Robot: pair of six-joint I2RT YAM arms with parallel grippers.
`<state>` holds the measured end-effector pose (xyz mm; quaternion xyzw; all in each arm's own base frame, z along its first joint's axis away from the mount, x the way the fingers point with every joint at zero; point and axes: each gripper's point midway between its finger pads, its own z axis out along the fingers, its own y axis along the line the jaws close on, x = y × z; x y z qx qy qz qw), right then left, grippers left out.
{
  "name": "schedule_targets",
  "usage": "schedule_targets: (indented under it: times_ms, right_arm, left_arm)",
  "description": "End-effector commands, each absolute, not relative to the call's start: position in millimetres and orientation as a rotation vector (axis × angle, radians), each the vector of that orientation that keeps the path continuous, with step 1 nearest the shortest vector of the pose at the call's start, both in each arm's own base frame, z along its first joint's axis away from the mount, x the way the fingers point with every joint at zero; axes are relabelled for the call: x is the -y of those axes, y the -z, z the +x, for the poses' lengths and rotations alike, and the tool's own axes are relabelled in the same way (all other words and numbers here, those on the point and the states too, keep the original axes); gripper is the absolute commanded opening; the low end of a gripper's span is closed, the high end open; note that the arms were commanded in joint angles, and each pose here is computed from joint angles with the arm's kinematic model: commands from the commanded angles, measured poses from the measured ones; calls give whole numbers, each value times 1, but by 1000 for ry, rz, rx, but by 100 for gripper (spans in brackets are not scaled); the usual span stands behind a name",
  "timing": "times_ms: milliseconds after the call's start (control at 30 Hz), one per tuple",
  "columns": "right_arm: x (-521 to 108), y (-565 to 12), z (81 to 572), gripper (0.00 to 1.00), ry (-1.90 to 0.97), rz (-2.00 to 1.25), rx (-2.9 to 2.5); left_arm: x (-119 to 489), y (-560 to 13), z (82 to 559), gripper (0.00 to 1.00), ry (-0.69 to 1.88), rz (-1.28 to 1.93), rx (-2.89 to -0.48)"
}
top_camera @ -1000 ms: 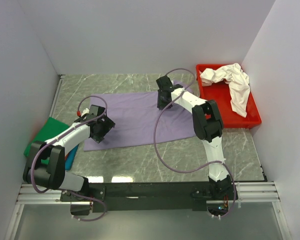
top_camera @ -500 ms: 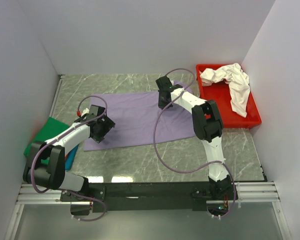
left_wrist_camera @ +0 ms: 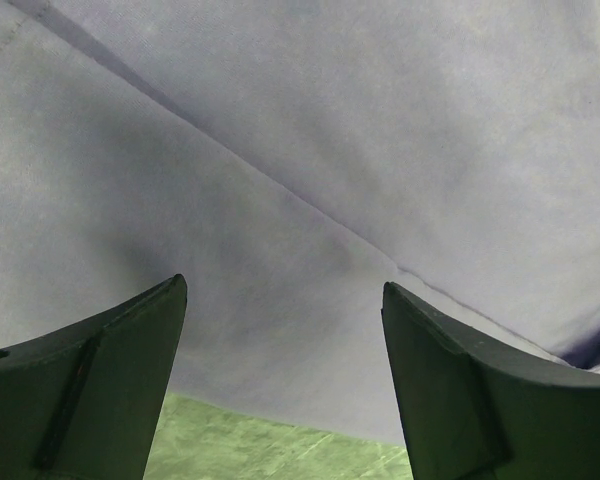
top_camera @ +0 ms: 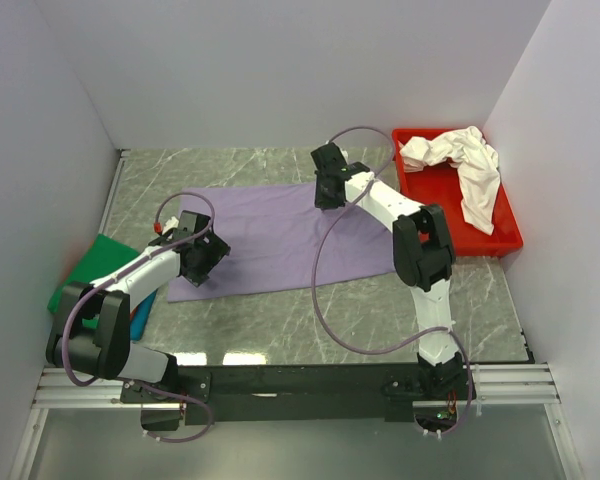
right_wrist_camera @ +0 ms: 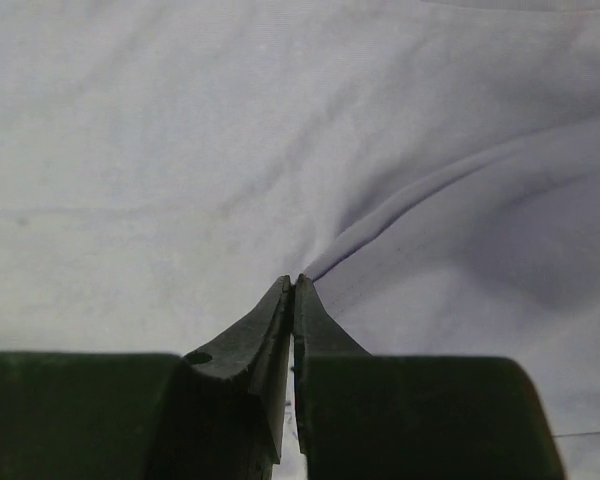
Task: Fold and stack the t-shirts
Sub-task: Fold the tshirt
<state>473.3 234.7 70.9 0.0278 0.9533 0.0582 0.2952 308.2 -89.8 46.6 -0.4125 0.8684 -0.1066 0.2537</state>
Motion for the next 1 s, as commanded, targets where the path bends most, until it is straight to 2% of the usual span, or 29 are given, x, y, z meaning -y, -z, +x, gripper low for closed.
schedule_targets:
  times_ms: [0,233,300,333,400,500,533,600,633,700,833,967]
  right_arm:
    - [-247,-101,475,8,-184,39,-2472]
    - [-257,-86,471,8,-179,-3,-2498]
    - [-256,-80,471,16,-165,-12,-2510]
    - [-257,-81,473,22,-162,-17,-2507]
    - [-254,-84,473,39,-148,-20,-2507]
    - [-244,-111,472,53,-145,18,-2458]
    - [-235,-103,463,54,-135,33,-2477]
    - [-214,-124,463,55,-181,150,-2425]
    - [-197,-103,448,55,-164,196,-2473]
    - [-168,-112,451,55,-225,338,-2406]
    - [-117,-79,432,56,-199,512,-2423]
    - [-96,-62,417,56,-156,602,-2425]
  left_arm:
    - [92,-53,312,84,319,-1115,-2329]
    - [92,-51,311,84,315,-1116,-2333]
    - [92,-51,311,84,318,-1115,-2333]
    - [92,-51,312,84,320,-1117,-2331]
    - [93,-55,315,84,329,-1112,-2324]
    - [95,-61,324,84,340,-1098,-2312]
    - [97,-64,327,84,347,-1086,-2307]
    - [99,-69,335,84,364,-1082,-2291]
    - [101,-69,337,84,376,-1079,-2294]
    - [105,-67,344,84,379,-1080,-2302]
    - [112,-62,355,84,365,-1078,-2316]
    - [114,-54,355,84,354,-1087,-2324]
